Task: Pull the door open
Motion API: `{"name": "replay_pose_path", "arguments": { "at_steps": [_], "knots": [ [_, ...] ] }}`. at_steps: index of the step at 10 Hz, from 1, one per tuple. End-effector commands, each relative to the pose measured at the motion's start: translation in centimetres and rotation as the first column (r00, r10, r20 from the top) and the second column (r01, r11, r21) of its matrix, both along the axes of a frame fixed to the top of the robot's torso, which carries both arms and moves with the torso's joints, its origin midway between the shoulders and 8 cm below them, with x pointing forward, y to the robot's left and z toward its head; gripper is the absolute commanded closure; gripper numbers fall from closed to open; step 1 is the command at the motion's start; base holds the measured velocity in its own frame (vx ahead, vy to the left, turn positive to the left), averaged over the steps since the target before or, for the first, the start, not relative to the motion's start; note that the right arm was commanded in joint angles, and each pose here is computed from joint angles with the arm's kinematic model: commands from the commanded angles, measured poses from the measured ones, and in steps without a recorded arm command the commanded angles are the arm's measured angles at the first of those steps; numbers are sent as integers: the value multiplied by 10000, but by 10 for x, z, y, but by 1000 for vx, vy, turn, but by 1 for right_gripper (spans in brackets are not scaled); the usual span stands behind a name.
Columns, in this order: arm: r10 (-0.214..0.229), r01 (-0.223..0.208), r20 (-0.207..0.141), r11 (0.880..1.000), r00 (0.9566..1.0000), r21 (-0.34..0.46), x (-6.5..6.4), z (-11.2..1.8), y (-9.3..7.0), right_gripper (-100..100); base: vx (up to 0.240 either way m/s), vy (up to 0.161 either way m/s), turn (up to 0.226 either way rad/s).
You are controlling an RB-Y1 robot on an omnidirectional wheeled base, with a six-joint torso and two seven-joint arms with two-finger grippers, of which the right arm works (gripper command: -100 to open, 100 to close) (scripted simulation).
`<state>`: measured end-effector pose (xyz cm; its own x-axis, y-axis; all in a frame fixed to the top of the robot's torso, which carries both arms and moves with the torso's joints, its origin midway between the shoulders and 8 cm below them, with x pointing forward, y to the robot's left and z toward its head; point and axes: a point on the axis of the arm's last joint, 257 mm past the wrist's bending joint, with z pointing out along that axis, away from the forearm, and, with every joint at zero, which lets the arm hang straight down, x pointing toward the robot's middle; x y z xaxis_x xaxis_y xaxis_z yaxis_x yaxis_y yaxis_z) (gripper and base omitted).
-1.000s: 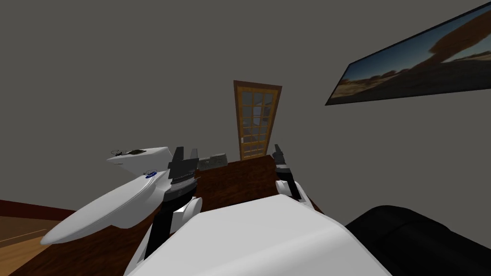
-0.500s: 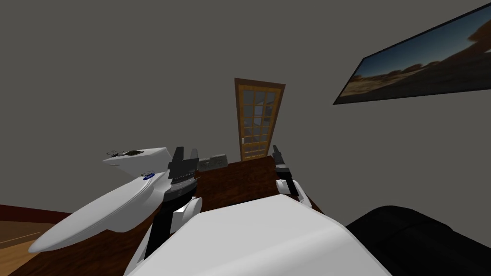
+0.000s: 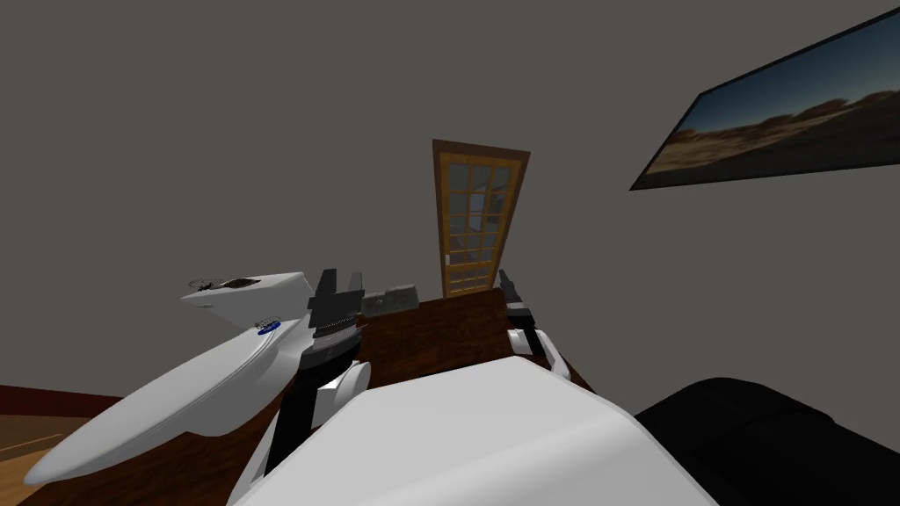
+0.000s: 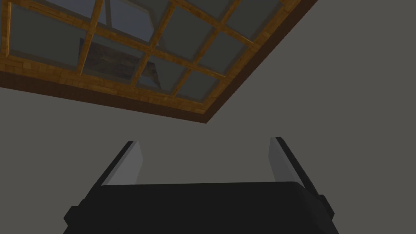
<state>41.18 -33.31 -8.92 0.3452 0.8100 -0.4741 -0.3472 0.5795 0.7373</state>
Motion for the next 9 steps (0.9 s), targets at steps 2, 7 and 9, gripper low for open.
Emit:
{"name": "replay_pose_path", "arguments": {
  "at_steps": [2,7,9],
  "knots": [
    [-382,363,-242,9967,9990,-726,7,-13,-9,-100,94,34,20],
    [-1151,984,-683,9725,9910,-2110,17,-40,-26,-100,93,21,20],
    [-1462,1192,-841,9567,9857,-2656,21,-52,-33,-100,96,21,20]
  ]
}}
